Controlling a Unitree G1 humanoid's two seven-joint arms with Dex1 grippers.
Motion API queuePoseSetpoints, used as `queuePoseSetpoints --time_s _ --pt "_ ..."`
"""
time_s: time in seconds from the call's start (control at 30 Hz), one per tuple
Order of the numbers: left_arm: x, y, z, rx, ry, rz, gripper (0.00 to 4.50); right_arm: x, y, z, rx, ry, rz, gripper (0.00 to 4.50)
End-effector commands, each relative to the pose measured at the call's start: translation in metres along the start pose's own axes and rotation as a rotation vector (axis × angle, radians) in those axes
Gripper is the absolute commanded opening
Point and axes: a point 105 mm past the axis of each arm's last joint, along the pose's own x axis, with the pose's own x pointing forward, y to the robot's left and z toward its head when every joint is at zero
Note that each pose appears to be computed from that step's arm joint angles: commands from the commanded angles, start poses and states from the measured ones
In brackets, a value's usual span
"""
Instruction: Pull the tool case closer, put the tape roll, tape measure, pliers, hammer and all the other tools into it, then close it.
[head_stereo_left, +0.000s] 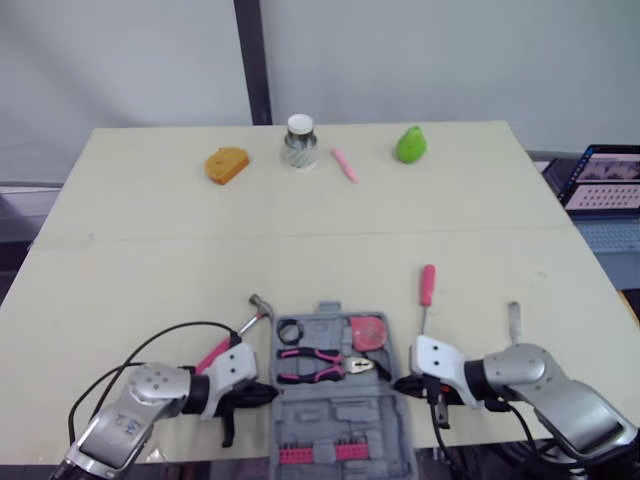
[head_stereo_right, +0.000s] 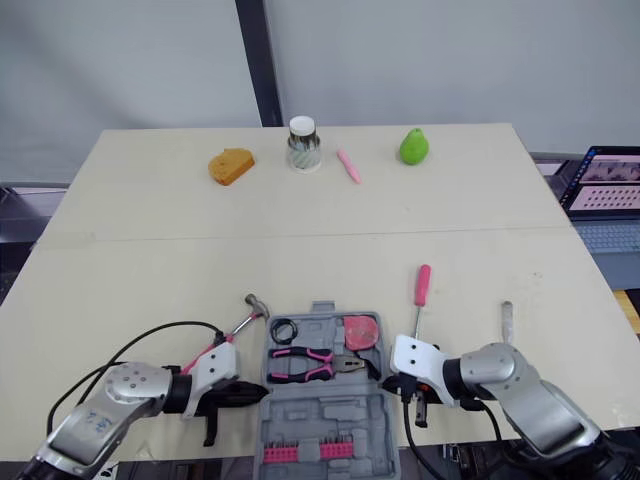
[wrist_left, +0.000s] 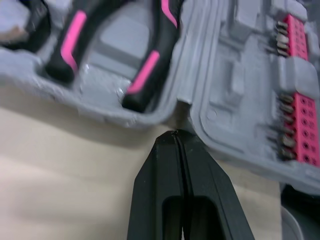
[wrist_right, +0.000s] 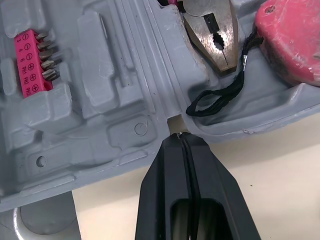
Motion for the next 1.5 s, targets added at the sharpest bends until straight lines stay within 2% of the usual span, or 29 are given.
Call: queuePoseSetpoints --time_s 0.03,0.33,1.5 --pt "0.002 0.001 0.007 0.033 -0.021 0.006 0.05 0.003 0.002 0.007 -0.020 -0.027 0.011 0.00" --pt "0.007 0.008 0.023 0.053 -0.060 0.027 0.05 0.003 -0.007 0.010 -0.013 -0.038 -0.029 0.00" --pt "0.019 0.043 0.048 0.104 -0.105 0.124 0.05 0.003 -0.055 0.018 -0.026 -0.049 -0.188 0.00"
